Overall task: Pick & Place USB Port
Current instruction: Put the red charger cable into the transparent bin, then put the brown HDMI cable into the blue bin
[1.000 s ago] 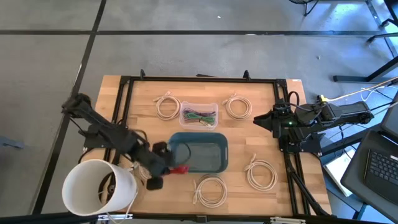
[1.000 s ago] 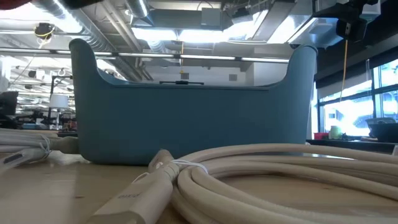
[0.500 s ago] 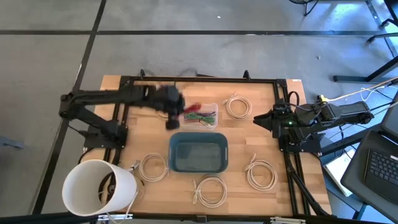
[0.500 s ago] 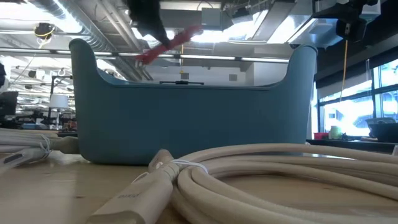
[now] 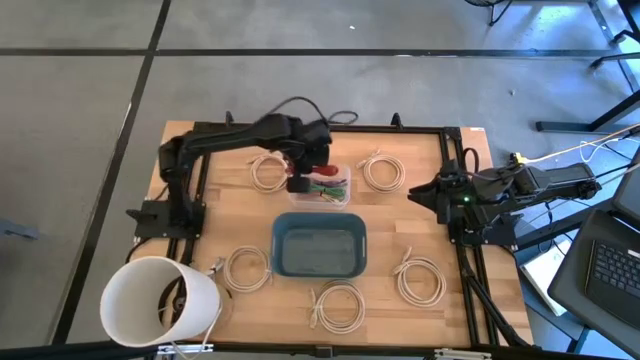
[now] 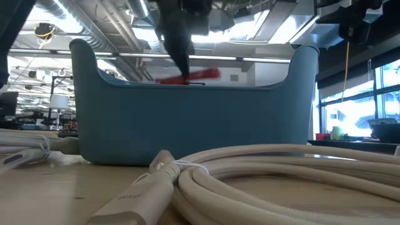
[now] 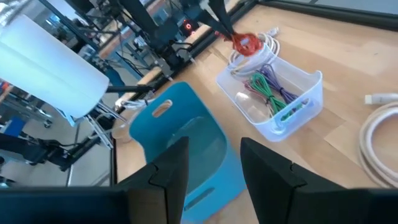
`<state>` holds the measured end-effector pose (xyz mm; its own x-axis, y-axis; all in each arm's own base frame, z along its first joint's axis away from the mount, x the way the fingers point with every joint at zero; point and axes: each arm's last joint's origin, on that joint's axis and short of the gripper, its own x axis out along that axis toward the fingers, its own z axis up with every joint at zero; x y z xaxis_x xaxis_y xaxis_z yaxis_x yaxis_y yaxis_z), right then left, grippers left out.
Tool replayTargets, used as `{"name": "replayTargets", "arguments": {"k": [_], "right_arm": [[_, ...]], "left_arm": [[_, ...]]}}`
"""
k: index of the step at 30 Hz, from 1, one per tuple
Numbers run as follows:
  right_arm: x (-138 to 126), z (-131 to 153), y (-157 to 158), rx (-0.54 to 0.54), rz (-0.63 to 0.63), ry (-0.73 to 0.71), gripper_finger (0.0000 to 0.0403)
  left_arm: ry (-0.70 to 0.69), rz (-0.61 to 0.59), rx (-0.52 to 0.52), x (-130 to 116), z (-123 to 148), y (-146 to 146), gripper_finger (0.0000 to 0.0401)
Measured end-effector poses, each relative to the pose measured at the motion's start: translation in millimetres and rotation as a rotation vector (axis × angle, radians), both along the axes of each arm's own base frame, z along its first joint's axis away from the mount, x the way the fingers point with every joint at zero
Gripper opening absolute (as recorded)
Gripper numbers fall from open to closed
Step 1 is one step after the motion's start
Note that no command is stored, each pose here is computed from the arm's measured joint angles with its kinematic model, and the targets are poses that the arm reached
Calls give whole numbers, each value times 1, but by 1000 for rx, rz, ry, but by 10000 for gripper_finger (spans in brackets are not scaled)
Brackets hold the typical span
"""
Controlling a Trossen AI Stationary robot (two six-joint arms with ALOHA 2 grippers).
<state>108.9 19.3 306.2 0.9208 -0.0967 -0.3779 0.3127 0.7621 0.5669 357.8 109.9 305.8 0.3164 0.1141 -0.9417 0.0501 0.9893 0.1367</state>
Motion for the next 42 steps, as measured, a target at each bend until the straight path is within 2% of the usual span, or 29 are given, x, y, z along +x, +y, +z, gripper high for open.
{"name": "replayTargets", "arguments": {"k": [10,16,27,31,35,42], "right_arm": [[-2,-5,0,-4,23,57,147],[-3,-7,0,-6,27,78,147],[-3,-7,1,3,48,83,147],[-3,-7,1,3,48,84,147],[-3,-7,1,3,48,85,147],[-3,-7,1,2,48,86,147]], "left_arm": [[61,-7,-29,24,-40,6,2],[85,-16,-89,37,-68,7,2],[136,8,-105,57,-117,13,3],[141,6,-104,58,-121,13,11],[137,-10,-98,57,-117,13,35],[87,16,-8,49,-87,12,98]]}}
